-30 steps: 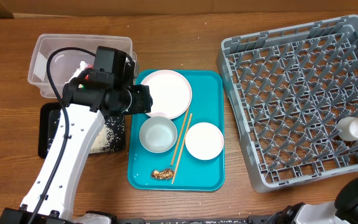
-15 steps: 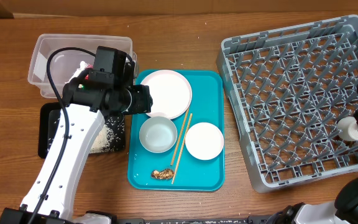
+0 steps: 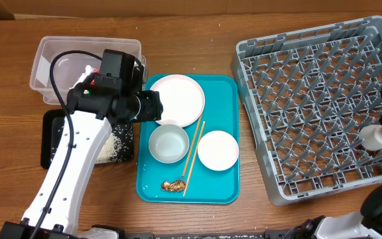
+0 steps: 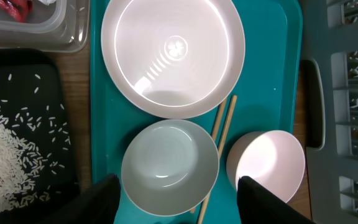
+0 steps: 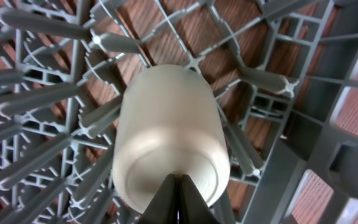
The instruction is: Sort waste into correct bins and load items into the dishwasher
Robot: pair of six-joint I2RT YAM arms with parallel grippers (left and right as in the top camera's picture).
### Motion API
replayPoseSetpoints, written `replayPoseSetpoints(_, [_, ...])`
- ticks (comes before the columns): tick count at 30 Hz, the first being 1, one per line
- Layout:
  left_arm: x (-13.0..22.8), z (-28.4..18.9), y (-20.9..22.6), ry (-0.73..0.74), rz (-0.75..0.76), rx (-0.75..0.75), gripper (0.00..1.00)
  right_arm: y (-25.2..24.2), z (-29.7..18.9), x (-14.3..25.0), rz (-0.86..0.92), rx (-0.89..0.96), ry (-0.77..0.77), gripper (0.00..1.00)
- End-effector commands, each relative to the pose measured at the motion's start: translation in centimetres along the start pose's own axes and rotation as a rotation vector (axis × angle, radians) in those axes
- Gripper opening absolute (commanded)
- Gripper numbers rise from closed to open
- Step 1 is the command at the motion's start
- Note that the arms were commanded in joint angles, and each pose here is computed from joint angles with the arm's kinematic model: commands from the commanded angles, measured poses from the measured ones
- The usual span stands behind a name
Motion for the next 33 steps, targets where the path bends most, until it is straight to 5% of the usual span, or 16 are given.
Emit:
replayPoseSetpoints(1, [-0.2, -0.7, 0.0, -0.022, 0.019, 0.005, 0.62, 0.0, 0.8, -0.4, 0.008, 0.012, -0.009, 0.05])
replayPoseSetpoints(14, [-0.2, -0.7, 0.0, -0.022, 0.019, 0.004, 0.65, 0.6, -2.7, -0.5, -0.009, -0.087, -0.028, 0.05])
replayPoseSetpoints(20, [-0.1, -0.7, 0.0, -0.021, 0.019, 0.003, 0.67, 3.5, -9.3, 0.9, -0.249, -0.454, -0.168, 0.28])
replayPoseSetpoints(24, [-0.1, -0.7, 0.5, -0.034, 0.015, -0.047, 0.68, 6.4, -12.3, 3.5, -0.42, -0.6, -0.202, 0.3])
replayPoseSetpoints(33, [0.3, -0.8, 1.8, -0.038, -0.055, -0.174, 0.69, 15.3, -13.3, 11.6, -0.845, -0.628, -0.069, 0.31])
Point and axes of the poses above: each gripper's point midway between its finger pads, its own z axis out along the fingers, its own y axis along the line the jaws close on, x = y × z, the point moved 9 cm from there along -z, back along the fingers, and after that the axes turned 15 degrees about -z, right-handed, at the moved point
